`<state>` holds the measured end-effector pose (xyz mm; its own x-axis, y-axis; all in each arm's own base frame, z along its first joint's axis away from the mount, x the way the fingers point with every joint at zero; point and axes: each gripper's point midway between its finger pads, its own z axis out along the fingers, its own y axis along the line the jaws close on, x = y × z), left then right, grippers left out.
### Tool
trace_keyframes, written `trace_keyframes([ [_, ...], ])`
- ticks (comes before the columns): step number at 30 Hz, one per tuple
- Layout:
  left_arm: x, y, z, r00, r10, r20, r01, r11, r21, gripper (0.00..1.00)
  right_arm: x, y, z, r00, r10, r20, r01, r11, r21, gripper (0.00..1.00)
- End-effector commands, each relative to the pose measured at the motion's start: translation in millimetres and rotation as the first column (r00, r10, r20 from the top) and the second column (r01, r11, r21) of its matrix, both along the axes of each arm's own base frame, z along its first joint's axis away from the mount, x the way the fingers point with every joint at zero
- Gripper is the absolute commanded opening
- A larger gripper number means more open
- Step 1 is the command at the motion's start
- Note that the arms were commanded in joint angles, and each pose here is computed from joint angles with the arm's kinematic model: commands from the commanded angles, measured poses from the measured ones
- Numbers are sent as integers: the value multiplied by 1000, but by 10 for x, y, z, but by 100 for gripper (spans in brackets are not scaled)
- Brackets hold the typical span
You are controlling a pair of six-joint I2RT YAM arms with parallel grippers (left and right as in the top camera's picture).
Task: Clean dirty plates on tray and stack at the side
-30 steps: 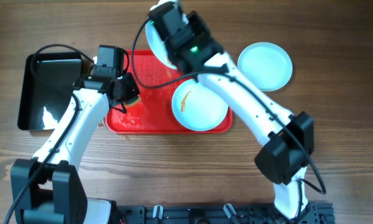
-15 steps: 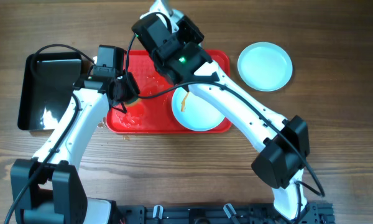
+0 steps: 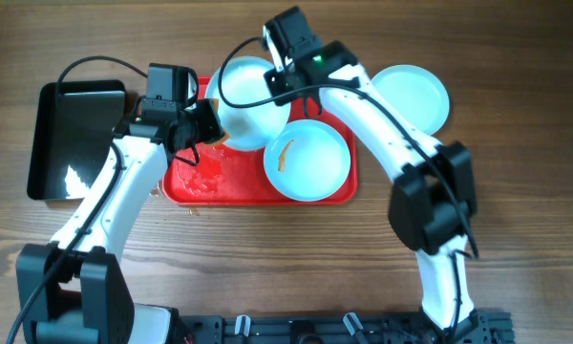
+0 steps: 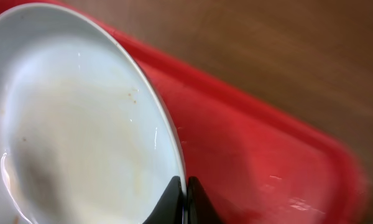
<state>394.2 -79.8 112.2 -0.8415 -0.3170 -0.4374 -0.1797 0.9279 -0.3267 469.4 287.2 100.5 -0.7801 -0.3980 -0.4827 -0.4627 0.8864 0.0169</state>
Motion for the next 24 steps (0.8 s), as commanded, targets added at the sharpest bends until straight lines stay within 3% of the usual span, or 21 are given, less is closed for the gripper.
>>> trace_keyframes([
  [1,8,-79,-20,998,-62,9,62,998,-11,4,-238,362,-468,984,76,-159,-56,990,126,4],
  [4,8,-79,-20,998,-62,9,62,998,-11,4,-299,518,-634,970,92,-224,-45,977,209,4],
  [10,-20,-39,-165,998,-51,-36,51,999,11,4,-338,586,-817,960,86,-267,-23,973,230,4],
  [24,-93,45,-1094,969,-23,-247,42,997,72,4,-347,584,-856,958,71,-279,-5,973,229,4],
])
